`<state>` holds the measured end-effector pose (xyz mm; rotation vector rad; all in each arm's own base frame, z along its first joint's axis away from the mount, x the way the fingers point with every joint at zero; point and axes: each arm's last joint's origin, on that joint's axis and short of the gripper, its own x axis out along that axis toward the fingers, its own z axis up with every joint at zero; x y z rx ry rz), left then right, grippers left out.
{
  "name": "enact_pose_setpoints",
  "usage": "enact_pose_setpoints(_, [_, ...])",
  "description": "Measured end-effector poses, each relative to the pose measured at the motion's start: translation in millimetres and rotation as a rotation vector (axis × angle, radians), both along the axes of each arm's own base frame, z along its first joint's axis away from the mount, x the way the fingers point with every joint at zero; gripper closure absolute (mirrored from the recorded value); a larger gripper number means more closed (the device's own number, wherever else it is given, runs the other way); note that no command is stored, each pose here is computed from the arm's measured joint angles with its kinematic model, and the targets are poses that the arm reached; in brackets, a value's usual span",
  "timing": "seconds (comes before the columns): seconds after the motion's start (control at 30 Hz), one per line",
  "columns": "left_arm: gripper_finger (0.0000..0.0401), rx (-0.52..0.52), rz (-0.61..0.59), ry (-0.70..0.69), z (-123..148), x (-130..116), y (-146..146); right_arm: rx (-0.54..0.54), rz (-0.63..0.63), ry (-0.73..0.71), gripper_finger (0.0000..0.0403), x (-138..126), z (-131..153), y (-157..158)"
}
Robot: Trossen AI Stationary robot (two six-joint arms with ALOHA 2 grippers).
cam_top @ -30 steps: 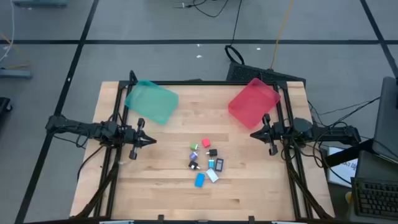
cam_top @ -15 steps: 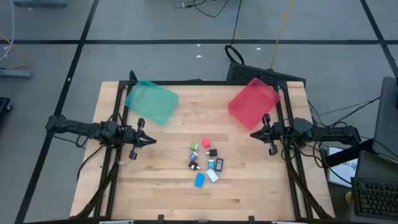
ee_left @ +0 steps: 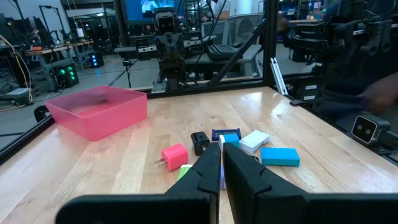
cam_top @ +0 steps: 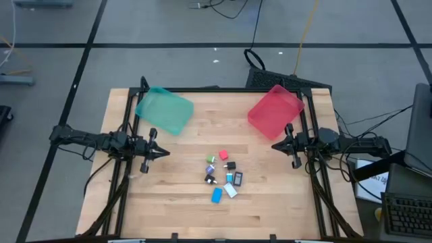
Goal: Pick & Place Office items
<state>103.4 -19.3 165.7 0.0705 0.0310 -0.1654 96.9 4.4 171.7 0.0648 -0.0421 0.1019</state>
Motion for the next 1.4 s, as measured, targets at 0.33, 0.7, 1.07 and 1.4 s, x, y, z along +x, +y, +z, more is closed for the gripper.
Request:
enact_pose_setpoints(0.33, [0.038, 0.0, 0.0, 0.0, 0, 0, 0, 0.0, 0.0, 0.0, 0.0403, 0, 0, 0])
enact_pose_setpoints(0.7, [0.038, 0.0, 0.0, 0.0, 0, 0, 0, 0.0, 0.0, 0.001, 0.0403, 0, 0, 0])
enact_pose_setpoints(1.07, [0.038, 0.0, 0.0, 0.0, 0, 0, 0, 0.001, 0.0, -0.028, 0.0403, 0, 3, 0])
enact_pose_setpoints(1.4, [0.038, -0.12, 0.077, -0.427, 42, -7, 4, 0.018, 0.005, -0.184, 0.0403, -2, 18, 0])
